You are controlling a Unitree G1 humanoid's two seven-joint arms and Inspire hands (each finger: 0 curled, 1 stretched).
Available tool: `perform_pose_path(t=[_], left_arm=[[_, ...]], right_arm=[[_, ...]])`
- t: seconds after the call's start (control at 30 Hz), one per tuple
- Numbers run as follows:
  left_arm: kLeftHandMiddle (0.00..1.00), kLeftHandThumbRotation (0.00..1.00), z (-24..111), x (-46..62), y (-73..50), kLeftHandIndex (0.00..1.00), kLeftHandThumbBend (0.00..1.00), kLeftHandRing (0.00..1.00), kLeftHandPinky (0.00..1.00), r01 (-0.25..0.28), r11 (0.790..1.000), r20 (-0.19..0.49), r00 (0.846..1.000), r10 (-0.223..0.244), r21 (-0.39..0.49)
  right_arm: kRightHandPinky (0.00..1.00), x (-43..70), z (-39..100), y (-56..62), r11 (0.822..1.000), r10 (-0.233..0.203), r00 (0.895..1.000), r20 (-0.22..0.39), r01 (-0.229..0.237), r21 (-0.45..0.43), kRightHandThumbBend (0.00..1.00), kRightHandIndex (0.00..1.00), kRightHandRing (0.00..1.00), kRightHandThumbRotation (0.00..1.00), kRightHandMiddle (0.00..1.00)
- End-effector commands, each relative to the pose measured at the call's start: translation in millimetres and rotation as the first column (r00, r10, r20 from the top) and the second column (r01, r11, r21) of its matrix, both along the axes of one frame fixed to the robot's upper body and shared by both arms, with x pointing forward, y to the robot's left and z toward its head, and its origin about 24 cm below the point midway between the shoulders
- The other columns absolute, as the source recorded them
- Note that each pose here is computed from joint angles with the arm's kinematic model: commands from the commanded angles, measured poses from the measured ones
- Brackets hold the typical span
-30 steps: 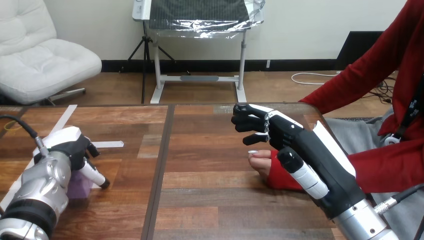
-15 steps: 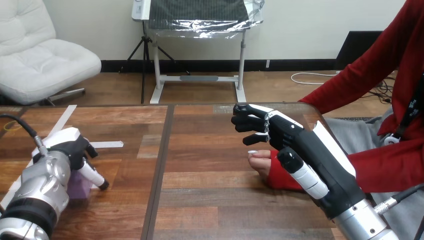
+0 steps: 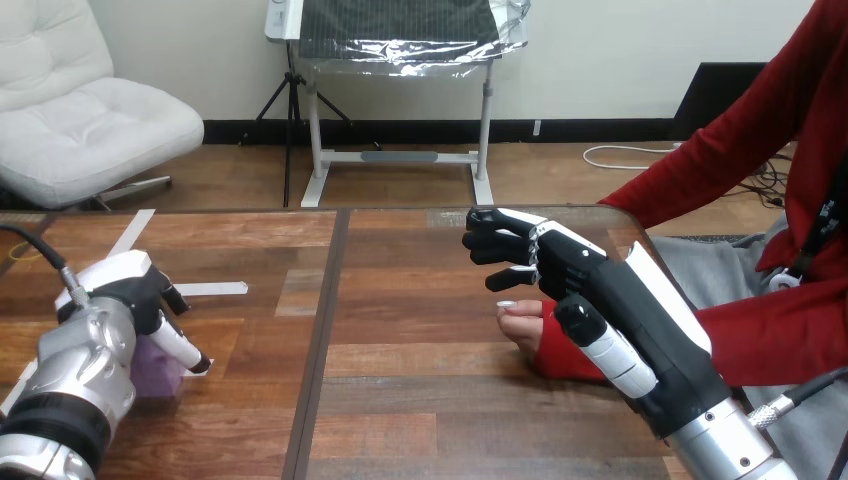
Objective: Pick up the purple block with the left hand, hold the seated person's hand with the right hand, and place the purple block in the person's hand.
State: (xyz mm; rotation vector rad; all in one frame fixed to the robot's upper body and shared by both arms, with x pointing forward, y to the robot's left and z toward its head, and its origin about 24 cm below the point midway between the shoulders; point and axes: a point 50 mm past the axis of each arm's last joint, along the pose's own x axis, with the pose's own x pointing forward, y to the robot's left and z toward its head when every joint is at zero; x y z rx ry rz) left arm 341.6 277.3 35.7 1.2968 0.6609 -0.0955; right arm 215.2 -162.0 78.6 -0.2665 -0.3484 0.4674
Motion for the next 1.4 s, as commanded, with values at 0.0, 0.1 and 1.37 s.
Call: perform_pose_path(t=[0.0, 0.1, 1.37], left_arm=[[0.73, 0.02, 27.1, 12.7, -1.2, 0.7, 0.76, 0.69, 0.47, 0.025, 0.999, 0.099, 0.995, -0.027, 0.024], [0.72, 0.01, 27.3, 12.4, -1.3, 0.68, 0.76, 0.68, 0.46, 0.023, 0.999, 0.098, 0.995, -0.025, 0.028], [0.75, 0.04, 37.1, 11.6, 0.3, 0.7, 0.76, 0.71, 0.43, -0.001, 0.999, 0.077, 0.997, -0.002, 0.032]], right_arm=[[0.71, 6.2, 16.4, -1.2, 1.0, -0.011, 0.997, 0.078, 0.01, 0.009, 0.97, 0.83, 0.8, 1.0, 0.81], [0.71, 6.0, 16.3, -1.4, 1.0, -0.012, 0.997, 0.077, 0.012, 0.009, 0.97, 0.82, 0.8, 1.0, 0.81], [0.71, 6.7, 17.0, -1.8, 1.0, -0.013, 0.997, 0.082, 0.013, 0.002, 0.97, 0.82, 0.8, 1.0, 0.81]])
